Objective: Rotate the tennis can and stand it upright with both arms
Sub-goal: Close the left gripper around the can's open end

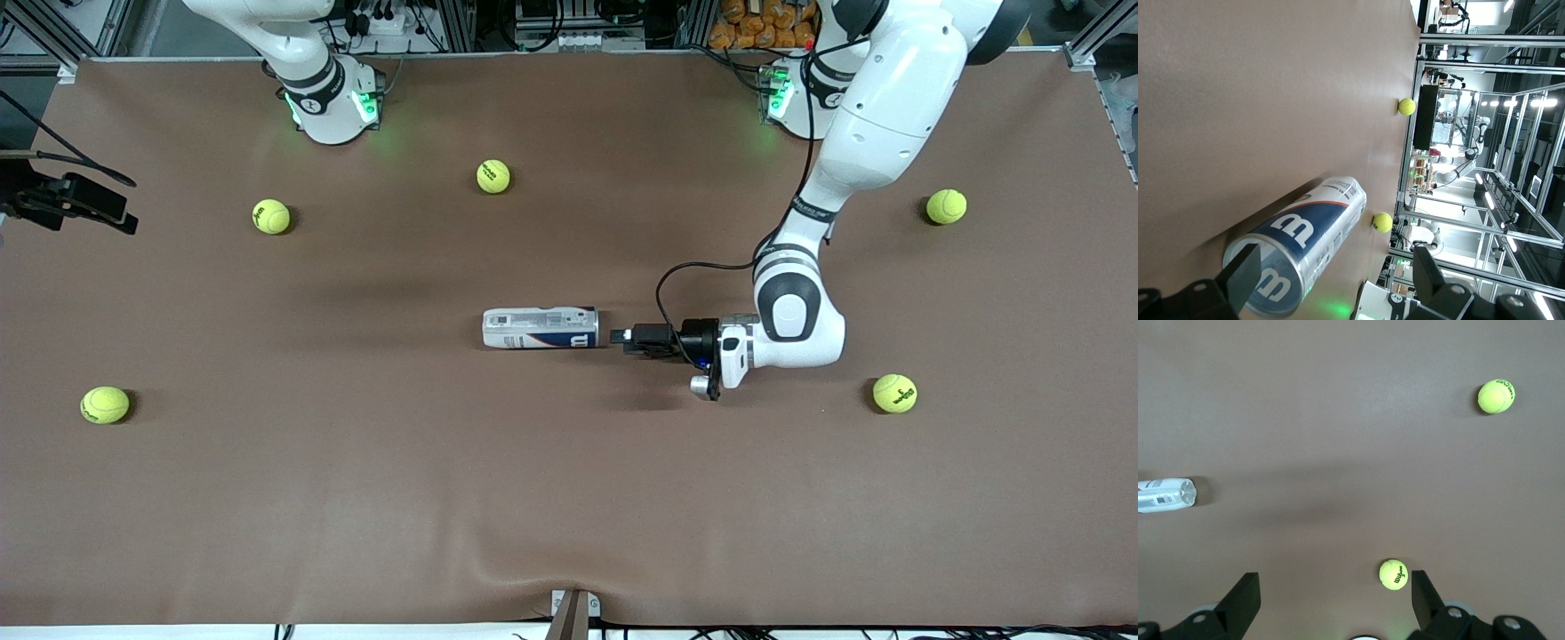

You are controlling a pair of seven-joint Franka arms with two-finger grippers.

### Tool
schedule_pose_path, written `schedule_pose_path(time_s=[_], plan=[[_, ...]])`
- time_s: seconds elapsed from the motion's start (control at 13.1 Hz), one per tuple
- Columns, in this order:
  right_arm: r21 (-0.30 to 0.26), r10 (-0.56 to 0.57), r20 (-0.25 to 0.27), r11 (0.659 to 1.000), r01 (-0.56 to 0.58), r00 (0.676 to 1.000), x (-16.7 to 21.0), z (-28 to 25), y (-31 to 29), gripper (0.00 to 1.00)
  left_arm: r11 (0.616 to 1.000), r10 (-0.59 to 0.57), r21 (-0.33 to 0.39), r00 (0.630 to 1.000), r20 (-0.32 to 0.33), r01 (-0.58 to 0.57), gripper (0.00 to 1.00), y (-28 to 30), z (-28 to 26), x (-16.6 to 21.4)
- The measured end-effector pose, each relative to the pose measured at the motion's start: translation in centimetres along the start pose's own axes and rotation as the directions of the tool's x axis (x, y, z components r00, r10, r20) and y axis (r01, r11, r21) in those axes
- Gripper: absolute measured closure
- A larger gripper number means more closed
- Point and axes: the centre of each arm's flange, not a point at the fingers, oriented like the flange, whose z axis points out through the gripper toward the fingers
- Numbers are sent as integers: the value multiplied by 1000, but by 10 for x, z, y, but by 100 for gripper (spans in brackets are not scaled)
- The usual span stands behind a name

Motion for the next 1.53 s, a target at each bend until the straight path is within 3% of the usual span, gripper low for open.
schedule_pose_path(time_s=[0.38, 0.61, 0.92, 1.07, 1.23, 1.53], plan=[[-2, -15, 0, 1000, 15, 1000, -1, -3, -10, 0, 999, -35, 8, 999, 25, 35, 0, -17, 11, -14], [-1, -12, 0, 1000, 12, 1000, -1, -3, -9, 0, 998, -58, -27, 998, 10, 58, 0, -13, 22, -18], [-9, -3, 40, 1000, 3, 999, -7, -3, -3, 0, 996, -78, -44, 997, 18, 79, 0, -15, 42, -27], [-9, 0, 33, 1000, 0, 999, -7, -7, -2, 0, 995, -89, -45, 996, 20, 90, 0, -20, 46, -29], [-9, 0, 27, 1000, 0, 1000, -8, -11, -2, 0, 994, -96, -55, 995, 16, 97, 7, -22, 51, -29], [-9, 0, 26, 1000, 0, 1000, -8, -12, -2, 0, 994, -97, -57, 995, 21, 98, 55, -24, 57, -29]])
